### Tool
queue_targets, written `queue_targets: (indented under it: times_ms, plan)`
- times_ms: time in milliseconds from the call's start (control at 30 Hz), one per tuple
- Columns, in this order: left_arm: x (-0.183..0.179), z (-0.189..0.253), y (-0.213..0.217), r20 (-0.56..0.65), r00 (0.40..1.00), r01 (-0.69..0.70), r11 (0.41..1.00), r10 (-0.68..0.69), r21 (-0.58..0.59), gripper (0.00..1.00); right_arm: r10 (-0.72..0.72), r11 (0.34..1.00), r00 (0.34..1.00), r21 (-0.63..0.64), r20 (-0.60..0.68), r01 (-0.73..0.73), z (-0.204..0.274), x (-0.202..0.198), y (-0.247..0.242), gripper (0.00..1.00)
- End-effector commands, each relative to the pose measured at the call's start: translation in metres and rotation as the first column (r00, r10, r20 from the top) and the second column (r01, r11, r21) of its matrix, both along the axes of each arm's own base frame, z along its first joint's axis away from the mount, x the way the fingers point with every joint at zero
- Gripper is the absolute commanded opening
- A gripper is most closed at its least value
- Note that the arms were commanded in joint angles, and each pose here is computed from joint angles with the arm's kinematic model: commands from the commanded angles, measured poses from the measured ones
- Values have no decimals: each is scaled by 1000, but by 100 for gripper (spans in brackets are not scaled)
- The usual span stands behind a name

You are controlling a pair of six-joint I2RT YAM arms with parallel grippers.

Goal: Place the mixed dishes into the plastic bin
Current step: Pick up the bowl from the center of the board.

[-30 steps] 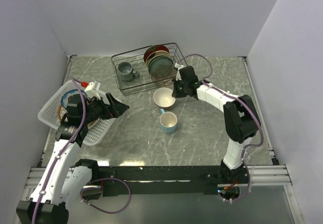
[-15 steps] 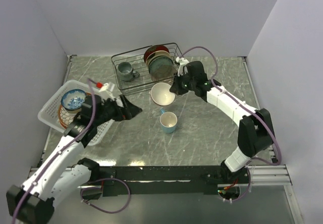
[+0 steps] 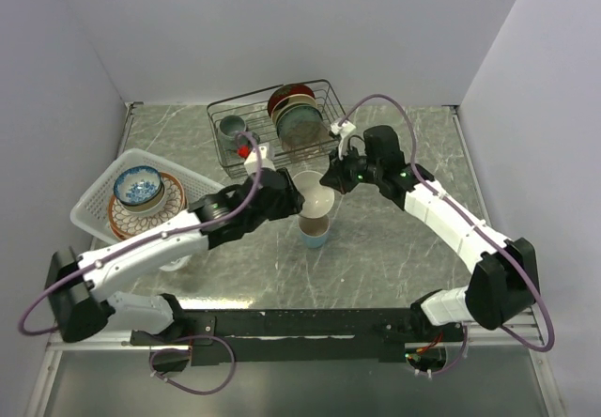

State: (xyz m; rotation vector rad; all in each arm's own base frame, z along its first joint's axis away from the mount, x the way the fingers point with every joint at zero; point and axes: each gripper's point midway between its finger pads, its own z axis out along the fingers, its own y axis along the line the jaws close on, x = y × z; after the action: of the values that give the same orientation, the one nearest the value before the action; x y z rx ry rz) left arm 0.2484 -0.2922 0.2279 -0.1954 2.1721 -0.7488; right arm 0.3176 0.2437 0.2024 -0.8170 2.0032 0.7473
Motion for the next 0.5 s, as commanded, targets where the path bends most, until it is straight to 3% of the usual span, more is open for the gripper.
queue_targets:
  times_ms: [0, 67, 267, 400, 467]
  plan:
    - [20, -5, 27, 1, 961, -276, 953, 278, 124, 49, 31, 996, 987, 76, 157, -43, 49, -5, 4, 0]
    - [16, -10, 28, -2, 954, -295, 934, 301, 201, 45, 30, 996, 986, 76, 163, -43, 48, -7, 3, 0]
    - [17, -16, 20, 11, 950, -303, 909, 313, 288, 35, 33, 995, 982, 87, 186, -49, 54, -13, -1, 0]
    - [17, -15, 15, 16, 955, -287, 913, 295, 291, 7, 28, 994, 977, 94, 212, -49, 61, -17, -4, 0]
    - [16, -10, 15, 23, 957, -284, 918, 289, 279, 1, 27, 994, 975, 96, 219, -49, 61, -18, -7, 0]
